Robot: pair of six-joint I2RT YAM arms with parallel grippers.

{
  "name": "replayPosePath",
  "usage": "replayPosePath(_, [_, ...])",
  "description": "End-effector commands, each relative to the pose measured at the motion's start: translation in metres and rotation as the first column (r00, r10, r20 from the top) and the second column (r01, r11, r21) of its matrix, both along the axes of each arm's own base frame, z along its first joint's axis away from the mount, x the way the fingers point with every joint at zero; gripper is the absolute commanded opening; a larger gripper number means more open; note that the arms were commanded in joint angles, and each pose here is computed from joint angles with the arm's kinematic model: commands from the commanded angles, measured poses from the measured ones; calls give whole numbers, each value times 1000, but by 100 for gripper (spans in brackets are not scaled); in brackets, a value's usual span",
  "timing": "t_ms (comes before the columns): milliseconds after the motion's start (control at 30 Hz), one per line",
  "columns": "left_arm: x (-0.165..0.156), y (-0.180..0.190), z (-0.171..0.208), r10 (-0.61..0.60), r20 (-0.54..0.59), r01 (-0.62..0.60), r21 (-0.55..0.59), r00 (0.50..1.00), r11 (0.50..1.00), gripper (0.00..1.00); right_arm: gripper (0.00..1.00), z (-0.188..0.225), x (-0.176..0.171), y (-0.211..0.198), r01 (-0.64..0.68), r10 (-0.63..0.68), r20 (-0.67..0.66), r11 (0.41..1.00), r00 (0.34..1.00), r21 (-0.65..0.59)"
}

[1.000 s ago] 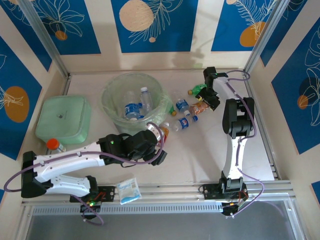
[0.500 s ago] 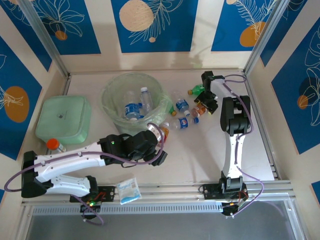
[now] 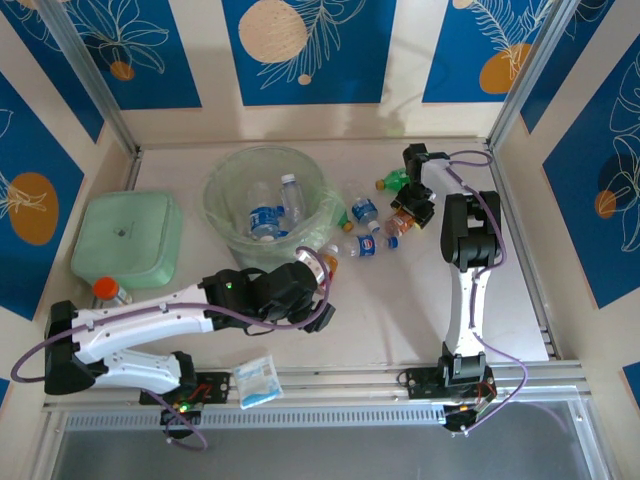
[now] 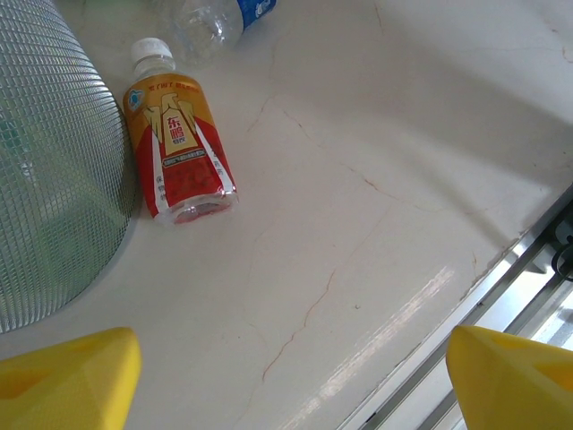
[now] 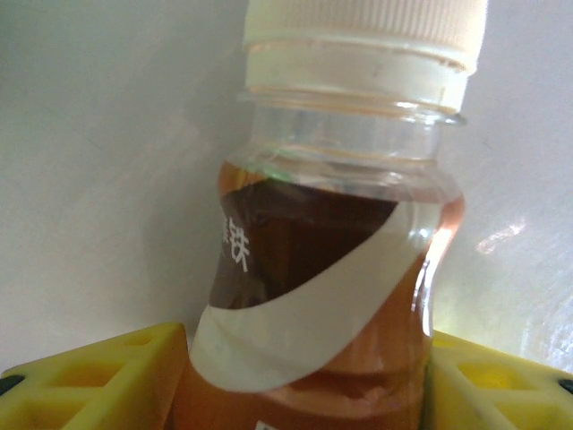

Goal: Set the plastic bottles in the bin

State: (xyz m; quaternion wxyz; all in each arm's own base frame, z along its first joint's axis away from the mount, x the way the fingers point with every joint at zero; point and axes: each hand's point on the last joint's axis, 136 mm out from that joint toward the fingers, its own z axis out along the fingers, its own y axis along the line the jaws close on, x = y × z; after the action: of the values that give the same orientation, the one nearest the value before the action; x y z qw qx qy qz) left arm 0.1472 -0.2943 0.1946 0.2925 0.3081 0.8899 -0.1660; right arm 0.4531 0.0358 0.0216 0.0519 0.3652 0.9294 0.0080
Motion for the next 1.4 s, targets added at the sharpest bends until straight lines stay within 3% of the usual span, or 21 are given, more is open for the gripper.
replayPosePath(0, [2, 1, -2, 5, 0, -5, 5, 1000, 1000, 88, 60, 7, -8, -4, -4, 4, 2, 1000, 1000, -16])
replayPosePath(467, [7, 3, 0, 32, 20, -32, 8, 999, 999, 88, 55, 97, -32, 0, -64, 78, 223, 996, 972, -69])
replayPosePath(667, [10, 6, 1, 49, 33, -49, 16, 998, 999, 88, 54, 170, -52, 27, -150, 180, 392, 983, 902, -105])
replayPosePath(900, [9, 6, 1, 55, 24, -56, 12, 998, 998, 88, 55, 308, -73, 85, -291, 343, 648, 938, 680, -190])
replayPosePath(1033, [8, 9, -1, 62, 20, -62, 12, 998, 998, 88, 55, 365, -89, 127, -393, 417, 740, 892, 527, -222])
replayPosePath(1233, [6, 14, -1, 67, 17, -67, 9, 998, 998, 88, 56, 411, -110, 204, -573, 500, 826, 769, 262, -284])
replayPosePath(1367, [6, 16, -1, 71, 19, -71, 8, 997, 997, 88, 57, 413, -113, 249, -651, 534, 829, 691, 164, -316])
